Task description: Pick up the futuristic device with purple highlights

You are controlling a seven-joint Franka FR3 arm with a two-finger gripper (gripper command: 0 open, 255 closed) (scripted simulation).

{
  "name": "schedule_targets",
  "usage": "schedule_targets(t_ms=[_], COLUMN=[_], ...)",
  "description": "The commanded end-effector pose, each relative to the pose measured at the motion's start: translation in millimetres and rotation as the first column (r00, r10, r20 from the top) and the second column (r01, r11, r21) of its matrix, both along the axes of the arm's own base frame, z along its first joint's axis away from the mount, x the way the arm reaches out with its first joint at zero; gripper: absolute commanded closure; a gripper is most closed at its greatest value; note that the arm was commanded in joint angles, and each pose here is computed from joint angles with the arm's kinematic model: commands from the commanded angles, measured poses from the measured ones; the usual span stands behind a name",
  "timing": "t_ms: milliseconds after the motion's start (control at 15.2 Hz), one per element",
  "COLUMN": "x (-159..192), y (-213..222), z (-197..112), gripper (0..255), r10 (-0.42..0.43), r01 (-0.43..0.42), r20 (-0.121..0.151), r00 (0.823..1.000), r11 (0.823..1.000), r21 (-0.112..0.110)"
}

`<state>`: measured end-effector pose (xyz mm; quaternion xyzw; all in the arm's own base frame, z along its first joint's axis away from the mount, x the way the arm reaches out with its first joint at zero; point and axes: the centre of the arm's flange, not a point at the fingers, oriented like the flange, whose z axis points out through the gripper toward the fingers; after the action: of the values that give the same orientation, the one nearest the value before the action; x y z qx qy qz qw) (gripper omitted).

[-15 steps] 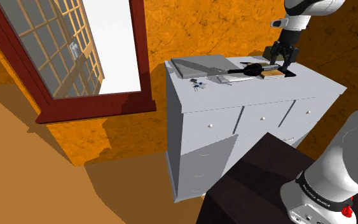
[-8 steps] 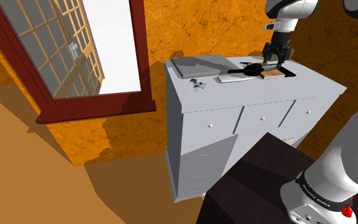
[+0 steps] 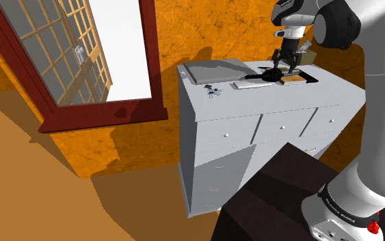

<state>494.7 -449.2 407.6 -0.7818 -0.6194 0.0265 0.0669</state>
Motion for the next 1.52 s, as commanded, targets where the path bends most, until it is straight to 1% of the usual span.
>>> schedule_targets(t_ms=[0, 264, 396, 462, 1056, 1452], x=[2.3, 2.3, 2.3, 2.1, 2.3, 2.3], y=[-2.6, -2.6, -2.6, -1.8, -2.6, -2.6], z=[-10.6, -31.7, -34.7, -35.2, -34.7, -3.1], gripper=[0, 0, 0, 255, 255, 255], r10=[0.008, 0.008, 0.008, 0.008, 0.008, 0.008], r01=[-0.008, -0.008, -0.008, -0.008, -0.008, -0.008], r20=[0.000, 0.000, 0.000, 0.000, 0.000, 0.000], r00=[1.000, 1.000, 1.000, 1.000, 1.000, 1.000], r11=[1.000, 1.000, 1.000, 1.000, 1.000, 1.000], r21=[0.002, 0.002, 0.002, 0.002, 0.002, 0.002])
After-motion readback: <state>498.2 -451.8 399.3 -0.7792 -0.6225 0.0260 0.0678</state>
